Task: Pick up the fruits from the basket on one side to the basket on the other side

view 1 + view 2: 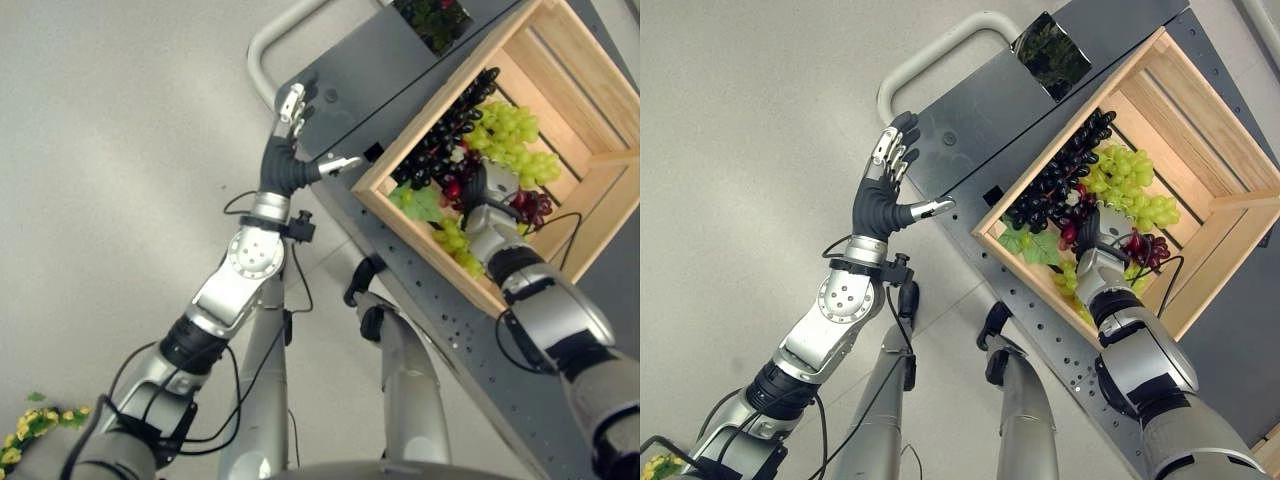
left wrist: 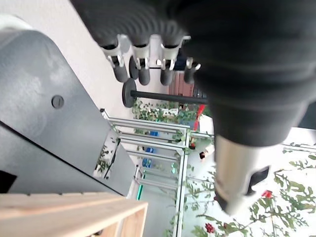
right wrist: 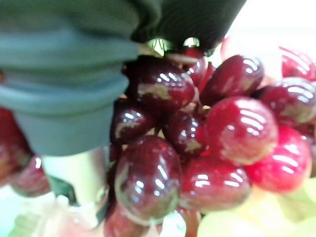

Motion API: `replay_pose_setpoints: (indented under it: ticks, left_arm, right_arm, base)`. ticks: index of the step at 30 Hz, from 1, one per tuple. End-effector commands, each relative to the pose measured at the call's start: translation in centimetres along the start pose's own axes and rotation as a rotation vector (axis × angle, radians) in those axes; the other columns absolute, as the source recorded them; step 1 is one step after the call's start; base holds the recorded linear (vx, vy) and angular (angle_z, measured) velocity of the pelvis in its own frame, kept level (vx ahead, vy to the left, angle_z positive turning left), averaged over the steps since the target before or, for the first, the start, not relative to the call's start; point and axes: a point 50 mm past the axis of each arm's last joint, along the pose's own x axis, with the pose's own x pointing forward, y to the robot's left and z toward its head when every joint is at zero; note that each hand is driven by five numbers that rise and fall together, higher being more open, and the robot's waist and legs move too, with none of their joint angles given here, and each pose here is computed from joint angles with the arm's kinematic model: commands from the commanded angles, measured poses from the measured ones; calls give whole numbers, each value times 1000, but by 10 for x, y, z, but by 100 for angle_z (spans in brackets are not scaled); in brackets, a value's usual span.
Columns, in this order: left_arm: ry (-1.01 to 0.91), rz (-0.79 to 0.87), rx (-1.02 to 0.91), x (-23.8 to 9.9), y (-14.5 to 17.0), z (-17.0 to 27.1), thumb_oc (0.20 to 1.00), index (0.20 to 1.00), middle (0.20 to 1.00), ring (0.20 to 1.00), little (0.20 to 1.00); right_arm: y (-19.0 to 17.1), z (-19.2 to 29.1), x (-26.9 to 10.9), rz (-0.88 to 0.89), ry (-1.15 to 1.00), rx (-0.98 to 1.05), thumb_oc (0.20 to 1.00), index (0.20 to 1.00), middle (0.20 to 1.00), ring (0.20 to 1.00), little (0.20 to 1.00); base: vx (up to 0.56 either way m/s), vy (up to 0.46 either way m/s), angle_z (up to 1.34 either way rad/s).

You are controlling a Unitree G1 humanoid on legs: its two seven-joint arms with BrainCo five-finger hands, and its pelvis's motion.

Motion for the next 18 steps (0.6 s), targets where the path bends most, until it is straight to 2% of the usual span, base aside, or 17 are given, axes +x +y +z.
replay_pose_setpoints:
  ticks: [1,9,18]
  left_arm:
    - [-198,-8,-47,7,-8,40,1000,1000,1000,1000,1000]
    - [-190,15,-45,5,-5,37,1000,1000,1000,1000,1000]
    - [-186,23,-33,3,-3,36,1000,1000,1000,1000,1000]
  right_arm:
    - [71,29,-44,294,-107,-45,200,200,200,200,200]
    - [85,30,-59,313,-135,1,200,200,200,200,200]
    - [82,27,-60,284,-150,46,200,200,200,200,200]
  base:
    - [0,0,0]
    - [5,7,-4]
    - [0,0,0]
